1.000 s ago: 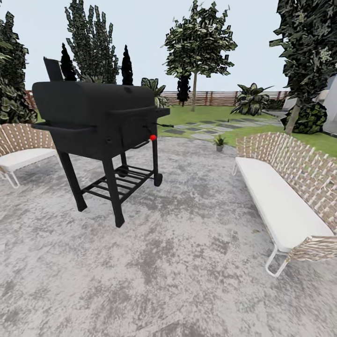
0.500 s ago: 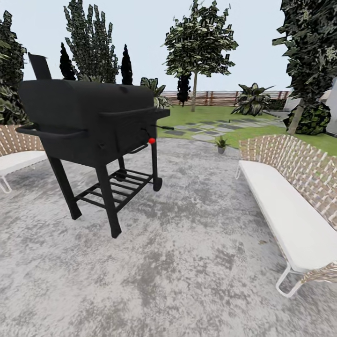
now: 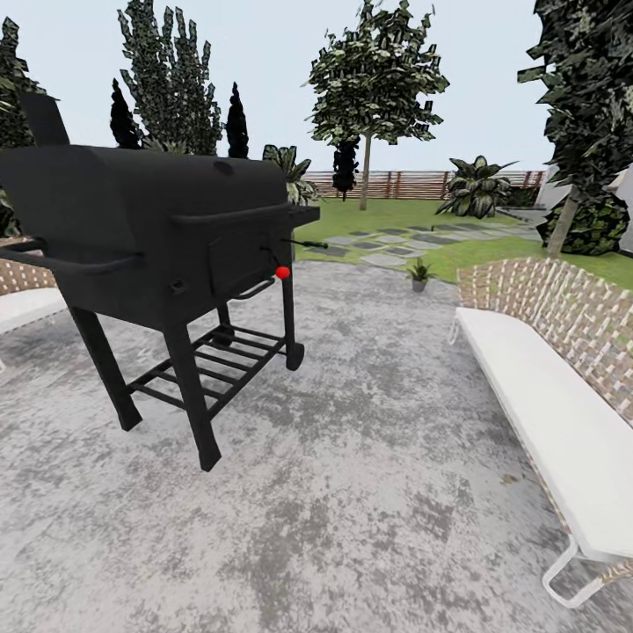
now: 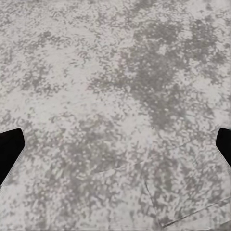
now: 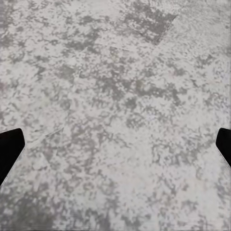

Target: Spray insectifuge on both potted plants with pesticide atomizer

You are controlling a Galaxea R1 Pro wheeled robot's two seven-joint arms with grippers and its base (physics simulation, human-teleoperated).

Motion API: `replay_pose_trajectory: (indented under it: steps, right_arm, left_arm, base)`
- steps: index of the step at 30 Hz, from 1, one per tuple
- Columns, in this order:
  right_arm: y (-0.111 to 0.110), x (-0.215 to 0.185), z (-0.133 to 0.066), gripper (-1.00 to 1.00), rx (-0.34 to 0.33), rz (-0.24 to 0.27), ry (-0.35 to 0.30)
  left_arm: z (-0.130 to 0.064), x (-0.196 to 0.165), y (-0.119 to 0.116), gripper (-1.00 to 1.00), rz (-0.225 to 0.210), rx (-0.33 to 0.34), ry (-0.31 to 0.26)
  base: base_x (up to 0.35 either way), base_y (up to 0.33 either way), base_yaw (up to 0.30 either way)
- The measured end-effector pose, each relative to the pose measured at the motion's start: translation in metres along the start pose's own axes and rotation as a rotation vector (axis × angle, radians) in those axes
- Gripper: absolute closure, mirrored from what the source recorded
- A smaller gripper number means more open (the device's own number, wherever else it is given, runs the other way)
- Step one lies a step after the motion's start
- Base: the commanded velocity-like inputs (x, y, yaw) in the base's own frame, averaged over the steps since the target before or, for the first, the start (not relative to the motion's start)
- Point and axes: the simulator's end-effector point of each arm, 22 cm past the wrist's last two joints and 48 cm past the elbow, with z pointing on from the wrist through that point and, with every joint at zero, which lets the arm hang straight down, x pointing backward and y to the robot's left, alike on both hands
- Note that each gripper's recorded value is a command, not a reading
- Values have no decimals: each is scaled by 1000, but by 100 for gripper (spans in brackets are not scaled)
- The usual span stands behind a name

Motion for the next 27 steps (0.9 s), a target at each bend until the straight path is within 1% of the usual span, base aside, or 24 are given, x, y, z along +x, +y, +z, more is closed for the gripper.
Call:
replay_pose_trajectory:
  steps: [27]
  right_arm:
    - [0,0,0,-100,3,-3,0]
  left_arm:
    - [0,0,-4,-100,4,9,1]
  base:
    - [339,0,0]
